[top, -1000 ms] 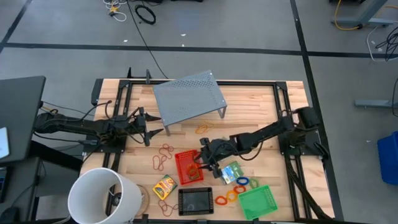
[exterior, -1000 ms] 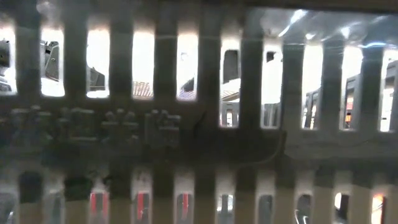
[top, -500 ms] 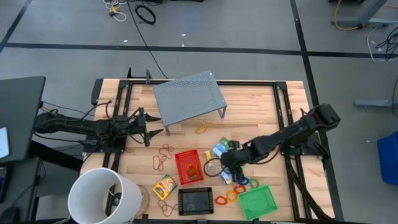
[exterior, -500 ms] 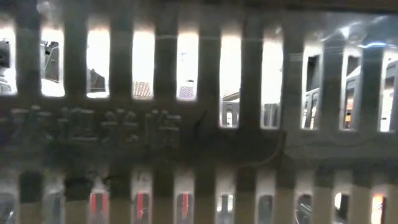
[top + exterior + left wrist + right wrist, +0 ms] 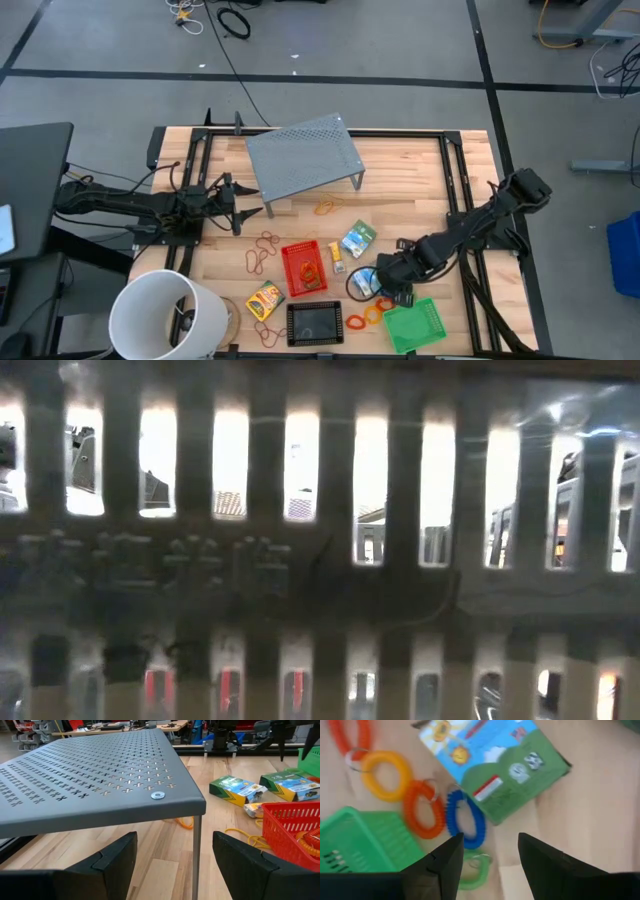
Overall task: Pick & Place Office Desk Supplies
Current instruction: Put the blue spring keychain into the red bin, then put the left orange spring keychain into the red bin
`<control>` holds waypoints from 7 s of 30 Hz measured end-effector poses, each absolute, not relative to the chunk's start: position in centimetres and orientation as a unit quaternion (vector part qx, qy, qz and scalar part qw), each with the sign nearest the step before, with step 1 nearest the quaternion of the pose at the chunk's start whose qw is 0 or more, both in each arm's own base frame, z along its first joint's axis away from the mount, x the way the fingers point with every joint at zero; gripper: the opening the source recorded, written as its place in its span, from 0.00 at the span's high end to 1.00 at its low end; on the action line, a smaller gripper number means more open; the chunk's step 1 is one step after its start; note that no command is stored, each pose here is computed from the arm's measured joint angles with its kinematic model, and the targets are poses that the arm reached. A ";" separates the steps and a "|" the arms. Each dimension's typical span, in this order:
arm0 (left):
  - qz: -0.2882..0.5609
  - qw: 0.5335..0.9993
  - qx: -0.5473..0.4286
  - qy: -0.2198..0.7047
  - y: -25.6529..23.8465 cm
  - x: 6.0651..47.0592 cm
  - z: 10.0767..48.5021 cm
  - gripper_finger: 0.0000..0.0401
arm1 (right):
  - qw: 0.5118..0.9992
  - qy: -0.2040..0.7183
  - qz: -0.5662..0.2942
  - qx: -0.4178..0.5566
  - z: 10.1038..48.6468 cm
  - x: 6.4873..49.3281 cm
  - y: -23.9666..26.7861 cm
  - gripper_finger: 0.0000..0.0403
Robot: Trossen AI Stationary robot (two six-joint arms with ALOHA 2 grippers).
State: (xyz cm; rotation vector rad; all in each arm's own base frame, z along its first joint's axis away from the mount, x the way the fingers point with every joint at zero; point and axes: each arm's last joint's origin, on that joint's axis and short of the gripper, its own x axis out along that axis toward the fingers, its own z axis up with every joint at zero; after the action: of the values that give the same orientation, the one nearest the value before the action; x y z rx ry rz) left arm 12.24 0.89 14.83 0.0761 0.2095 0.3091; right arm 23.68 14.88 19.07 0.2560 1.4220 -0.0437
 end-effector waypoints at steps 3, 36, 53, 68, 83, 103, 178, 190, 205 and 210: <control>0.153 0.982 0.039 0.104 0.9 12.2 14.8 0.35 | 0.755 0.643 -0.023 0.126 18.9 23.9 15.1 0.52; 0.153 0.981 0.040 0.116 0.9 12.2 14.6 0.35 | 0.712 0.696 -0.037 0.092 13.8 24.8 16.6 0.52; 0.154 0.980 0.040 0.116 0.9 12.2 14.6 0.35 | 0.663 0.746 -0.027 0.054 13.5 23.8 16.3 0.98; 0.154 0.980 0.040 0.116 0.9 12.2 14.6 0.35 | 0.622 0.774 -0.102 -0.058 18.5 24.0 15.7 1.00; 0.154 0.981 0.032 0.115 0.9 12.2 14.6 0.35 | 0.805 0.566 -0.051 -0.171 19.7 30.8 14.3 1.00; 0.154 0.981 0.029 0.115 0.9 12.2 14.6 0.35 | 0.901 0.369 0.154 -0.168 17.8 39.2 11.7 1.00; 0.157 0.981 0.001 0.118 0.9 12.2 14.4 0.35 | 0.811 0.564 0.157 -0.027 12.3 32.6 22.8 0.55; 0.157 0.980 0.005 0.118 0.9 12.2 14.4 0.35 | 0.819 0.552 0.143 -0.061 12.4 32.3 23.1 0.97; 0.157 0.980 0.003 0.123 0.9 12.1 14.3 0.35 | 0.853 0.504 0.092 -0.098 17.9 30.5 22.4 0.99; 0.157 0.980 0.005 0.122 0.9 12.1 14.4 0.35 | 0.872 0.465 0.056 -0.142 19.5 31.0 21.0 0.99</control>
State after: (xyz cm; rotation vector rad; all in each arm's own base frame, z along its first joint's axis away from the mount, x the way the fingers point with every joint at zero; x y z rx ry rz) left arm 12.13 0.89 14.38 0.0106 0.2464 0.3159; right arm 31.04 20.99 19.51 -0.2959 0.9710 0.1169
